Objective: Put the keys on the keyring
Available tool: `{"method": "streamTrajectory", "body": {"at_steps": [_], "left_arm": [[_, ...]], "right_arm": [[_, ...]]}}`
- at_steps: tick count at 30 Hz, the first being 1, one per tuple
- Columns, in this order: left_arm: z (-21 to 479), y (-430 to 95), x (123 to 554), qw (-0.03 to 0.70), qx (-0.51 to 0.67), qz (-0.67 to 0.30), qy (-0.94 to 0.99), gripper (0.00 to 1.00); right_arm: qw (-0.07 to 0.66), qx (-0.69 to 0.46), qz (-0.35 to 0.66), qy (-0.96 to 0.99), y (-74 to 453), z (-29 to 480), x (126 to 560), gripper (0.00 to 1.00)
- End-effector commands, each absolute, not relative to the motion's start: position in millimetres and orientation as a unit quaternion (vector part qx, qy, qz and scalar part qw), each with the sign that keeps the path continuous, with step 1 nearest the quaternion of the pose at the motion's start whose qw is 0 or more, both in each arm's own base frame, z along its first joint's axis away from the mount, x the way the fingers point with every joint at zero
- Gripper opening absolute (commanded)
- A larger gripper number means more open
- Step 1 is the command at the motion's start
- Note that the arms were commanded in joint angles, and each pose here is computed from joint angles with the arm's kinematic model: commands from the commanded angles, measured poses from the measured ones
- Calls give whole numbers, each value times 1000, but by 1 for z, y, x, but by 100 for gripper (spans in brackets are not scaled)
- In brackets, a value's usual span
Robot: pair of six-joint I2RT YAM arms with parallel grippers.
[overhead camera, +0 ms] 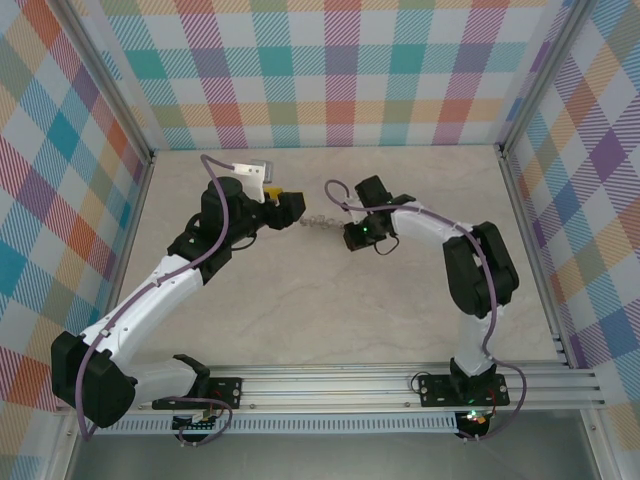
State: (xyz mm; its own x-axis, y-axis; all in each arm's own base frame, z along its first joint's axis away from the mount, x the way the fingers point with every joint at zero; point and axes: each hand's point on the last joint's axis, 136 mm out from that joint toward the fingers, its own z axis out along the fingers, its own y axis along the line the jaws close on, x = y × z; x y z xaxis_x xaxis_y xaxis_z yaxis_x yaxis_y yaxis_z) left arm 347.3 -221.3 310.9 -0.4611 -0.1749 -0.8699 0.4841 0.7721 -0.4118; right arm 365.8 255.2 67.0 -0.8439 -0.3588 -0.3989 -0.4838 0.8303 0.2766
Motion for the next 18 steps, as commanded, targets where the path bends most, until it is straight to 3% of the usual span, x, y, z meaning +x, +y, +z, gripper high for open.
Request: {"method": "streamTrajectory", "body": {"at_steps": [1,18], "left_arm": [[313,-222,349,506,95,-331,791,68],[305,-226,348,494,100,-339,794,68]], "right_arm": [[216,-210,204,931,256,96,371,0],[134,-182,261,938,248,54,295,0]]}}
